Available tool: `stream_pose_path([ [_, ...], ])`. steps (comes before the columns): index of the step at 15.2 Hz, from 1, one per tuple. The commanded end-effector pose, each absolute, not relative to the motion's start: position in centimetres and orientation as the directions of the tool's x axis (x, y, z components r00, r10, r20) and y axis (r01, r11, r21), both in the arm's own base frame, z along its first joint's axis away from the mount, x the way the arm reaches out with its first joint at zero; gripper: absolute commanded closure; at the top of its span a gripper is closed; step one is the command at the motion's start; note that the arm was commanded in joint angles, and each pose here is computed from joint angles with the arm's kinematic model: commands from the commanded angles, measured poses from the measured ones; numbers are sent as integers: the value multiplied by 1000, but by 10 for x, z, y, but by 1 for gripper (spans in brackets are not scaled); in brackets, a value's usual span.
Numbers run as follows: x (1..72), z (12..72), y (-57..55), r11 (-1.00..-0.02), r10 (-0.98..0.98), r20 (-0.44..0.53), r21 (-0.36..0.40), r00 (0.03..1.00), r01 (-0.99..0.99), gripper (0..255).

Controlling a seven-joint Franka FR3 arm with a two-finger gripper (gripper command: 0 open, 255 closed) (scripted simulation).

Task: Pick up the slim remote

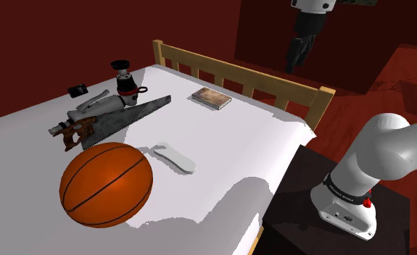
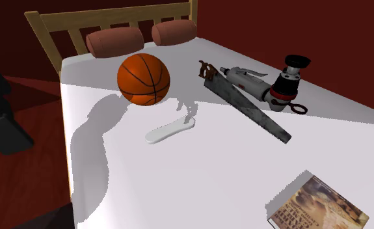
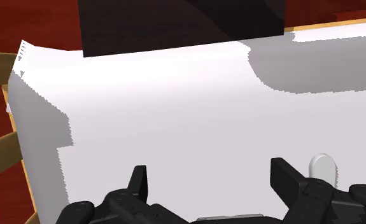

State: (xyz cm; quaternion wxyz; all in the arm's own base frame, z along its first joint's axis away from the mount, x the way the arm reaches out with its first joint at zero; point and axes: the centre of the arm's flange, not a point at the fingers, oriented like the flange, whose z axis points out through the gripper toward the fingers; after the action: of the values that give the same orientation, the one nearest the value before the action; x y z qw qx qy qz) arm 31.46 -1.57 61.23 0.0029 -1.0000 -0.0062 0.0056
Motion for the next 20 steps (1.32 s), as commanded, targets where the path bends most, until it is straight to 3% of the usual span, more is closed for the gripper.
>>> stream_pose_path([
  [1,315,612,-16,-1000,12,-11,-6,1000,12,0],
  [20,433,460,142,-999,32,-1,-12,999,32,0],
])
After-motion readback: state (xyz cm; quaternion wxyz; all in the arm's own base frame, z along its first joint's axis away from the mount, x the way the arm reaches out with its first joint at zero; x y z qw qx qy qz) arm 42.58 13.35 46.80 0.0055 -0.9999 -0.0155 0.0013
